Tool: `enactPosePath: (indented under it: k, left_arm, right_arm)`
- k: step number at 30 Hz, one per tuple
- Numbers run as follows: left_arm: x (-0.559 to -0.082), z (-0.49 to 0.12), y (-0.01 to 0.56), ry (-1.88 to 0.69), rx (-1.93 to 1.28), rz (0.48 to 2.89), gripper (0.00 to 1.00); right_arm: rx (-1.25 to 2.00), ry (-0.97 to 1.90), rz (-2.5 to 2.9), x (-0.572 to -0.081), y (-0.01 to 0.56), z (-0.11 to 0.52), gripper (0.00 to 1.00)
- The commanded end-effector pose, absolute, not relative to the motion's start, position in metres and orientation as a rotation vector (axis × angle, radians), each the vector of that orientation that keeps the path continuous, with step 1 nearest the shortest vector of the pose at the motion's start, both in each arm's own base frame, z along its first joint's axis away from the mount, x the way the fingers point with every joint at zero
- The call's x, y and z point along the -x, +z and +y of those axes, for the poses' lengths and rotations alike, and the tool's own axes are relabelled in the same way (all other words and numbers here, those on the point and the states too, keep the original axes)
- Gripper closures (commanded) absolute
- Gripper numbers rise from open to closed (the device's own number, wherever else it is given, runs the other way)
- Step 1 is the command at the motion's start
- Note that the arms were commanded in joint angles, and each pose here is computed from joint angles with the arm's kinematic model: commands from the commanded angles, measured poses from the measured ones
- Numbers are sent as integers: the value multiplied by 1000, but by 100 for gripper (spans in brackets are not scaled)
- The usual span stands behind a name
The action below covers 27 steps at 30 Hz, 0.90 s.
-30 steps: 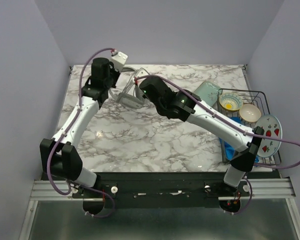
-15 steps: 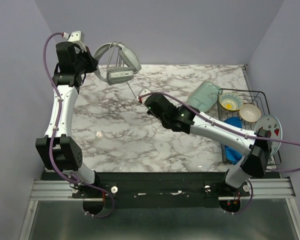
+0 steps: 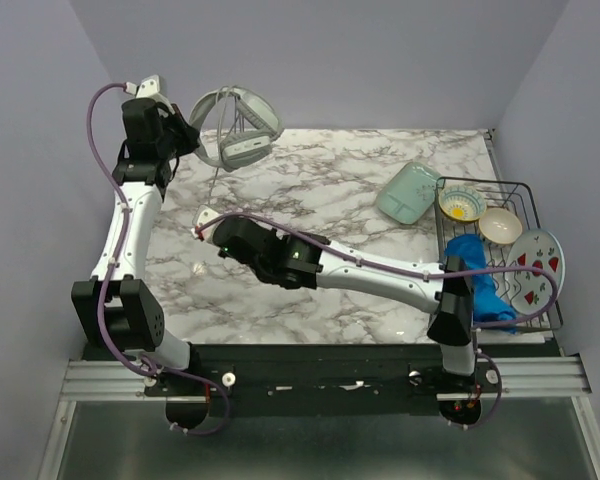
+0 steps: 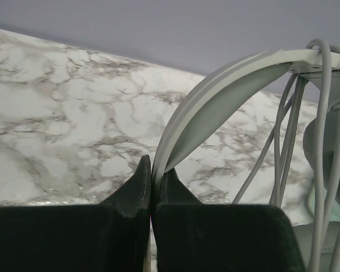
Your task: Wrap the headphones
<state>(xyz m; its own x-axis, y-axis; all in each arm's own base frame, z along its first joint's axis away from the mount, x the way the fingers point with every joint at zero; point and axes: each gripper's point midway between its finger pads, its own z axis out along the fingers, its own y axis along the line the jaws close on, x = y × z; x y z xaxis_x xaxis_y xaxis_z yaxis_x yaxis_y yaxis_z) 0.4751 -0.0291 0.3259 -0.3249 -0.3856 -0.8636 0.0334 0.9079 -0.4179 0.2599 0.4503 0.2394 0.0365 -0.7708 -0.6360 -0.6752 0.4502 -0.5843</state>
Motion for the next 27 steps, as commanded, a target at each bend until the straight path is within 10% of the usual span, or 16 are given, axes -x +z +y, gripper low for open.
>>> enactPosePath:
  k: [1,10,27]
  left_arm:
    - [-481,-11,330,-103,166,1746,100]
    - [-463,-36,287,174,-216,1714,100]
    - [-362,-124,258,-199,-874,1703,100]
  right_arm:
    - [1375,-108,1446,-228,316,467,99]
    - [1243,-176,1418,-240,383,425,99]
    - [1040,-449,1561,-354,387,292,99]
